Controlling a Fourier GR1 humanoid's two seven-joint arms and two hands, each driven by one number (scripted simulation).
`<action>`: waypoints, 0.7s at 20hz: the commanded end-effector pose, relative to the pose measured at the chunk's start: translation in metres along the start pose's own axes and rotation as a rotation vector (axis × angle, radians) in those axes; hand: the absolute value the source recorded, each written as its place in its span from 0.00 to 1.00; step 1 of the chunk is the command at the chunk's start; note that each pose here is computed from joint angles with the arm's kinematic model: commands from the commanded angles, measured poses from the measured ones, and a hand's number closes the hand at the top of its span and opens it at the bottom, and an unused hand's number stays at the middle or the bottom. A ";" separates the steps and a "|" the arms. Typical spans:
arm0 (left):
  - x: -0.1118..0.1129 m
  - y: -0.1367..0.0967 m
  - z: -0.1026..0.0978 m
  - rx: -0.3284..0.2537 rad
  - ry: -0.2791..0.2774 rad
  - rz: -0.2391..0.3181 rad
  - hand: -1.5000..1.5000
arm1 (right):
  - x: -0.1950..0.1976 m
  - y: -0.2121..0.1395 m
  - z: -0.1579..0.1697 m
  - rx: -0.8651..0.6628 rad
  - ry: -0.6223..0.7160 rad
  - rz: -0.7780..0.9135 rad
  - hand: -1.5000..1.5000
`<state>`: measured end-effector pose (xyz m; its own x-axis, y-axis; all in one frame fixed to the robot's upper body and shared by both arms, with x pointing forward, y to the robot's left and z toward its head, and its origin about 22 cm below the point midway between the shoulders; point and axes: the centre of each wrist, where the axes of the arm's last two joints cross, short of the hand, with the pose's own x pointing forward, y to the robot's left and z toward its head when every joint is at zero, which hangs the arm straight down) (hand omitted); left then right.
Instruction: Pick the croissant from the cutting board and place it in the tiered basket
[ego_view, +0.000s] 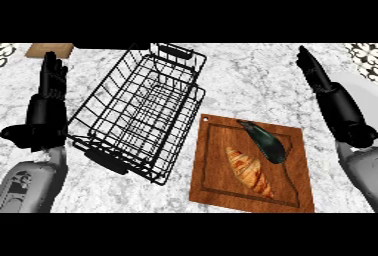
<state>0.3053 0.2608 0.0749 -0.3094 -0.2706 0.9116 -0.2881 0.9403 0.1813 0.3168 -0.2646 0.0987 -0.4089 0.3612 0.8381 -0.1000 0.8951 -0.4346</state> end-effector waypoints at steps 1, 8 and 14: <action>-0.014 0.011 0.008 -0.020 0.105 -0.008 0.50 | -0.019 0.011 0.006 0.097 0.064 -0.124 1.00; -0.084 0.034 0.082 -0.173 0.589 -0.056 0.50 | -0.029 0.105 0.047 0.343 0.010 -0.836 1.00; -0.093 0.085 0.093 -0.172 0.700 -0.080 0.50 | -0.063 0.034 0.088 0.372 0.109 -0.041 0.00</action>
<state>0.2394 0.3302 -0.0185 0.2892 -0.2178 0.9322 -0.1269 0.9565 0.2628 0.2663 -0.2527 0.0000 -0.2289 0.0731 0.9707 -0.4912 0.8523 -0.1800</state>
